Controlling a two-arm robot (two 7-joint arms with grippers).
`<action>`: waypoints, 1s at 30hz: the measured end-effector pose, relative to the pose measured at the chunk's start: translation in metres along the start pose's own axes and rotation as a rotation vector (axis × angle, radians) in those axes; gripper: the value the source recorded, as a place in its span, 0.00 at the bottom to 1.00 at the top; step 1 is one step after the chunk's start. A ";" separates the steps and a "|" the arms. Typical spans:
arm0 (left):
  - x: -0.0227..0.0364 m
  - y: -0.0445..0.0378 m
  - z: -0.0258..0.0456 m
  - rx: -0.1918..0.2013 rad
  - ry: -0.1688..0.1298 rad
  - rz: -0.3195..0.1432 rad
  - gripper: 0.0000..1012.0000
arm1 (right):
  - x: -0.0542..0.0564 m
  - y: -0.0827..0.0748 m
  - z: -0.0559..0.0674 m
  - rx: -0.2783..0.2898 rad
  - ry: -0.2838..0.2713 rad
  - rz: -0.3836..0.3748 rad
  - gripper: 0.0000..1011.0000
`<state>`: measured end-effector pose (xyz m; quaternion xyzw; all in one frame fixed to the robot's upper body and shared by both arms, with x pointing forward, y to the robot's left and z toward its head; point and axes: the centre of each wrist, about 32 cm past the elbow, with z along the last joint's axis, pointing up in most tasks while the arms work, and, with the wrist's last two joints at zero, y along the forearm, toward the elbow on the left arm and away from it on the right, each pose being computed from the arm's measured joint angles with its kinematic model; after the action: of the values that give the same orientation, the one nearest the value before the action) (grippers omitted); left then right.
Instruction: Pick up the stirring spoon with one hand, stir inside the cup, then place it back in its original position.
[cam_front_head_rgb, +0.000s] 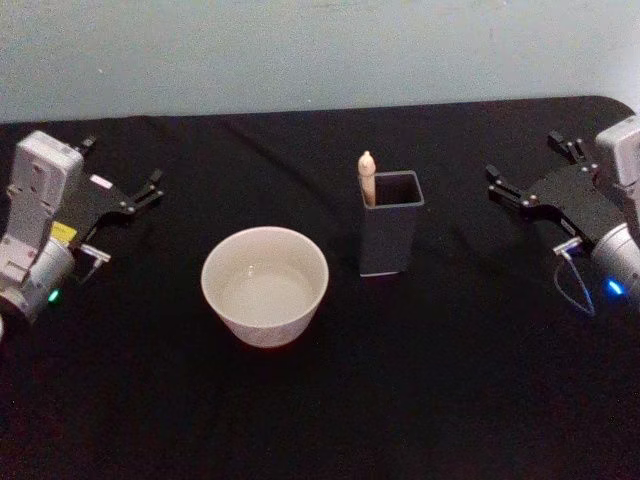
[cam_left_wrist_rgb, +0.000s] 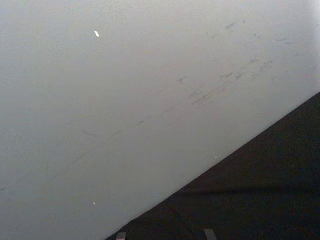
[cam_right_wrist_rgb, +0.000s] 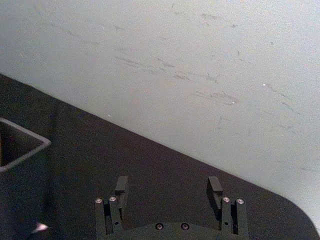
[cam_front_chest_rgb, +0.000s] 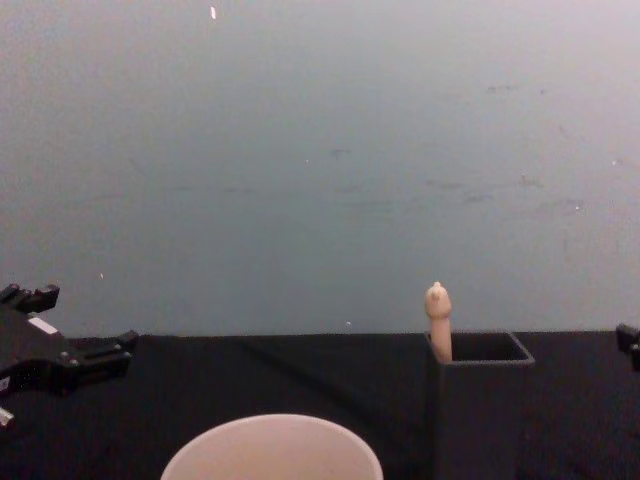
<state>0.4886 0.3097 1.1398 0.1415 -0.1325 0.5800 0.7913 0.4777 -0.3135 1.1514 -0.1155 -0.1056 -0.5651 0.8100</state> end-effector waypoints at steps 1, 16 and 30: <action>0.0000 0.0000 0.0000 0.000 0.000 0.000 0.99 | 0.000 -0.003 0.003 0.003 0.020 0.013 0.99; 0.0000 0.0000 0.0000 0.000 0.000 0.000 0.99 | -0.010 -0.030 0.033 0.041 0.200 0.220 0.99; 0.0000 0.0000 0.0000 0.000 0.000 0.000 0.99 | -0.027 -0.014 0.048 0.001 0.210 0.392 0.99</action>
<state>0.4886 0.3097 1.1398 0.1415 -0.1325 0.5799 0.7913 0.4539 -0.2795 1.1900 -0.0738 0.0034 -0.4055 0.9111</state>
